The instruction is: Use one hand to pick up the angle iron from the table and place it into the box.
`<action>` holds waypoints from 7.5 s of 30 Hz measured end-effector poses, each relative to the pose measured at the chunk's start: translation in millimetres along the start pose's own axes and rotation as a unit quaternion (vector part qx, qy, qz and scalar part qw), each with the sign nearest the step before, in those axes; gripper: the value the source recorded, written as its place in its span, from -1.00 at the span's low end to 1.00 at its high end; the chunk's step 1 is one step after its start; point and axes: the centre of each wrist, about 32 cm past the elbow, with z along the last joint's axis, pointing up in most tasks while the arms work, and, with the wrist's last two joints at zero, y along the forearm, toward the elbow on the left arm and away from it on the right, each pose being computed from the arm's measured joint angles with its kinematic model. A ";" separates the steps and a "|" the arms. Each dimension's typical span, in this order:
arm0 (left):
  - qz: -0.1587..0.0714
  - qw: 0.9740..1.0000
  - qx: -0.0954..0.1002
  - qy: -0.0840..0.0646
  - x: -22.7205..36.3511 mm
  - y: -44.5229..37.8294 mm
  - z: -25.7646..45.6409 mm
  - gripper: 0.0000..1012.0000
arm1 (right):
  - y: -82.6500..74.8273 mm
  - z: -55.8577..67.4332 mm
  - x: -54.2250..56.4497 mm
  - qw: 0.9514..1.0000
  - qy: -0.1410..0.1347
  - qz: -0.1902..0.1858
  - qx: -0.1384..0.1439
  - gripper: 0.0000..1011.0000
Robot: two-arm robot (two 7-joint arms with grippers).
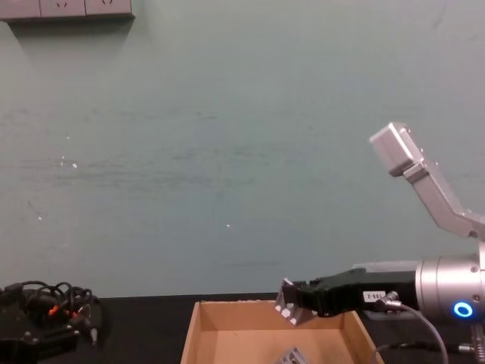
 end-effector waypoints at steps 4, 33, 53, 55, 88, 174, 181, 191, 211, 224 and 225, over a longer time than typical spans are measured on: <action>0.000 1.000 0.000 0.000 0.0 0.0 0.0 0.98 | 3.3 -1.7 1.4 1.000 0.004 0.001 -0.011 -0.85; 0.000 1.000 0.000 0.000 0.0 0.0 0.0 0.98 | 7.7 -1.9 2.5 1.000 0.005 0.004 -0.029 -0.15; 0.000 1.000 0.000 0.000 0.0 0.0 0.0 0.98 | 7.4 -2.1 2.4 1.000 0.005 0.005 -0.029 0.95; 0.000 1.000 0.000 0.000 0.0 0.0 0.0 0.98 | 7.4 -2.1 2.4 1.000 0.005 0.005 -0.029 0.98; 0.000 1.000 0.000 0.000 0.0 0.0 0.0 0.98 | -33.0 -5.2 -17.7 0.998 -0.004 0.016 0.065 0.98; 0.000 1.000 0.000 0.000 0.0 0.0 0.0 0.98 | 2.0 -14.4 -39.7 0.937 -0.110 0.309 -0.119 0.98; 0.000 1.000 0.000 0.000 0.0 0.0 0.0 0.98 | 6.1 -16.4 -40.2 0.938 -0.107 0.309 -0.118 0.98; 0.000 1.000 0.000 0.000 0.0 0.0 0.0 0.98 | 7.5 -16.5 -40.1 0.937 -0.106 0.309 -0.121 0.98; 0.000 1.000 0.000 0.000 0.0 0.0 0.0 0.98 | 7.0 -16.4 -40.3 0.937 -0.105 0.310 -0.120 0.18; 0.000 1.000 0.000 0.000 0.0 0.0 0.0 0.98 | 6.9 -16.4 -40.3 0.937 -0.105 0.310 -0.119 -0.12; 0.000 1.000 0.000 0.000 0.0 0.0 0.0 0.98 | 6.9 -16.4 -40.3 0.937 -0.105 0.310 -0.119 -0.12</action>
